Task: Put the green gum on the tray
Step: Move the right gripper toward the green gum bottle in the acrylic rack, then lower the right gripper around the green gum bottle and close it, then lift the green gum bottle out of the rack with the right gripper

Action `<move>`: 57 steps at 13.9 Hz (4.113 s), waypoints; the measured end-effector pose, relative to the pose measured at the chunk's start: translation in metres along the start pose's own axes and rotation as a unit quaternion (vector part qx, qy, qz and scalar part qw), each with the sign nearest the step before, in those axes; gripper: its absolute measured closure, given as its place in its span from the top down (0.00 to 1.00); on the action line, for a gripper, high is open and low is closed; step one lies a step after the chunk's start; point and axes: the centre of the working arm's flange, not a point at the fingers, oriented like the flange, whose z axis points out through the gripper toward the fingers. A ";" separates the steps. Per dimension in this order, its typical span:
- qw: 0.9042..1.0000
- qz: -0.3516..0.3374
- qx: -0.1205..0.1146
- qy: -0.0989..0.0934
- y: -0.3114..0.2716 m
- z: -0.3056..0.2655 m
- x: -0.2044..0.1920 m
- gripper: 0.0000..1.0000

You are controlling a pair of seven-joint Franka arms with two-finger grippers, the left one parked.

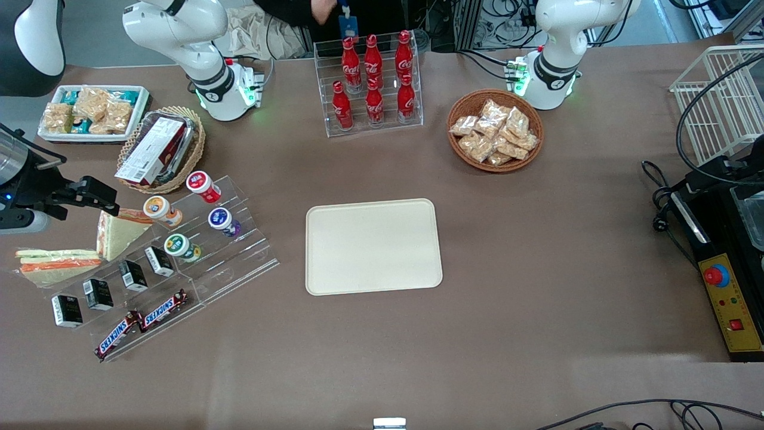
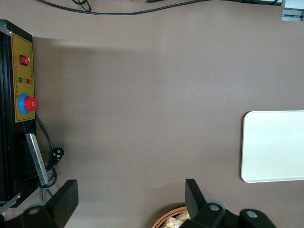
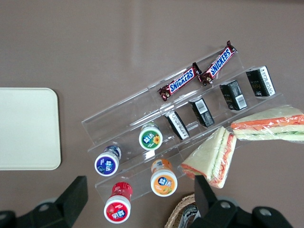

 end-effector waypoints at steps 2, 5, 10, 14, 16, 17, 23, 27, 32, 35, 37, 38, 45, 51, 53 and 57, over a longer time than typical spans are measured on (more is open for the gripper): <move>1.000 0.000 0.000 0.000 0.000 0.000 0.000 1.00; 1.000 0.000 0.007 -0.002 -0.002 0.003 0.001 1.00; 1.000 -0.025 0.010 -0.005 -0.002 0.041 0.011 1.00; 0.999 -0.042 0.010 -0.003 0.000 0.103 0.009 1.00; 0.999 -0.049 0.009 0.001 0.002 0.133 0.005 1.00; 0.999 -0.052 0.009 0.004 0.003 0.149 0.002 1.00; 0.997 -0.072 0.002 0.035 0.011 0.241 -0.027 1.00; 0.997 -0.073 0.001 0.035 0.010 0.273 -0.041 1.00; 0.997 -0.073 0.000 0.032 0.010 0.291 -0.047 0.91; 0.997 -0.073 0.000 0.030 0.010 0.294 -0.047 0.59; 0.997 -0.073 0.000 0.031 0.011 0.293 -0.047 0.59; 0.997 -0.073 -0.001 0.032 0.011 0.292 -0.046 0.59; 0.997 -0.072 0.009 0.013 0.012 0.193 -0.017 0.59; 0.998 -0.063 0.017 -0.002 0.007 0.033 -0.016 0.59; 0.999 -0.039 0.019 0.000 -0.010 0.010 -0.016 0.59; 0.999 0.037 0.022 -0.006 -0.121 0.009 -0.022 0.59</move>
